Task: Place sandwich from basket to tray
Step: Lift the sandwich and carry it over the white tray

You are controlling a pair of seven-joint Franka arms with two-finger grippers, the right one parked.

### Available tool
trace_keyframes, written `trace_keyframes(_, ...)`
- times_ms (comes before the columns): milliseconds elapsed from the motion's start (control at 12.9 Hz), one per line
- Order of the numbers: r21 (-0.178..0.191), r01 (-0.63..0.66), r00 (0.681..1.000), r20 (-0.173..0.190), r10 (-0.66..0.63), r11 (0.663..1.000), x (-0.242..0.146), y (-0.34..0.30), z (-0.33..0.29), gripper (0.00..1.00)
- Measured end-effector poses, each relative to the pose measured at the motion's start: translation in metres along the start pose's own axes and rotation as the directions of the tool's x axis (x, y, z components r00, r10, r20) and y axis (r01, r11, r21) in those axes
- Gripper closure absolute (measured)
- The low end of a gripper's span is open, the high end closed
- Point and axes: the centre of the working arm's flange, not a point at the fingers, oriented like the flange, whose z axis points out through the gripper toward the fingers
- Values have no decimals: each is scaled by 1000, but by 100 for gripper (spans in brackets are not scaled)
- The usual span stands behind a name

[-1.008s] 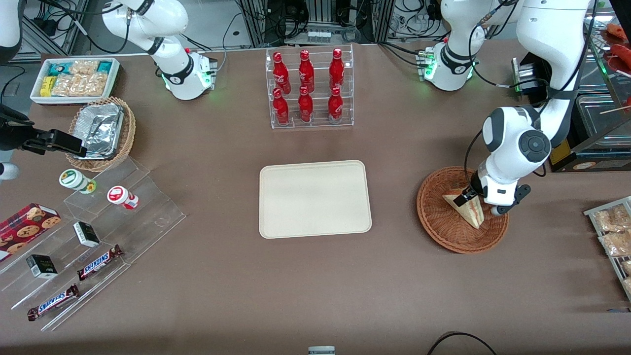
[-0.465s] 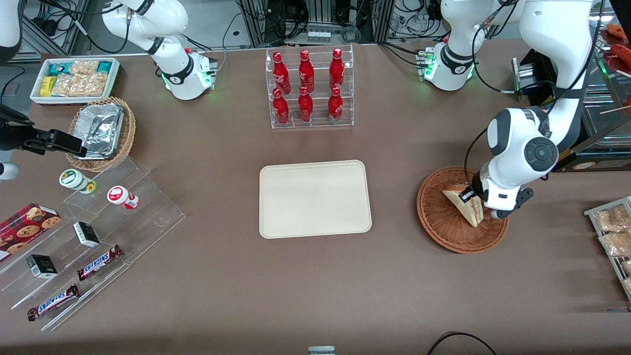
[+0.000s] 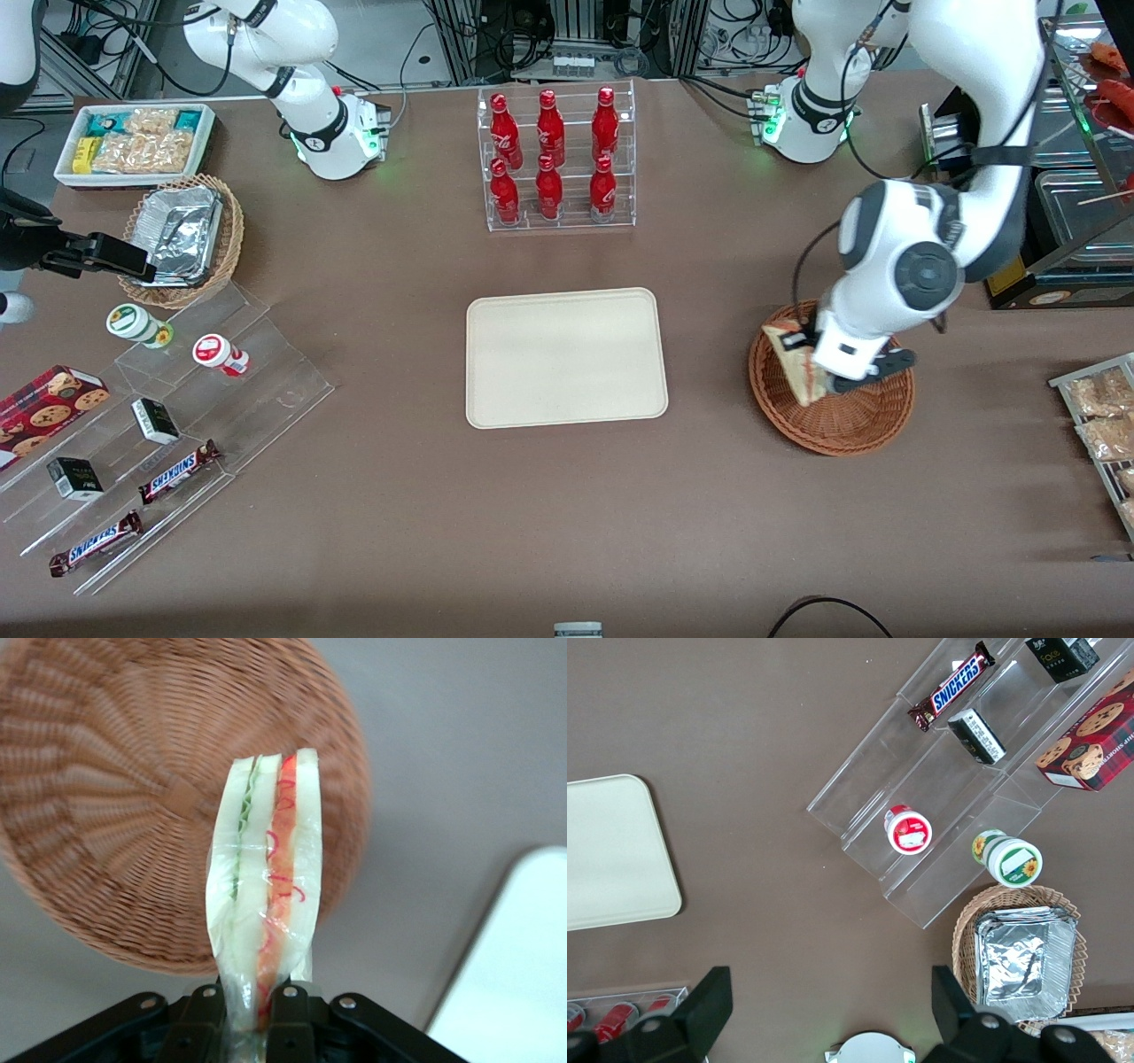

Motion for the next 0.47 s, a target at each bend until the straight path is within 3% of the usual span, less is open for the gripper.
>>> trace_keyframes(233,17,-153,988,-10,153,988,-50,79,5,84)
trace_keyframes(465,27,-188,982,-18,188,982,-82,150,23,84)
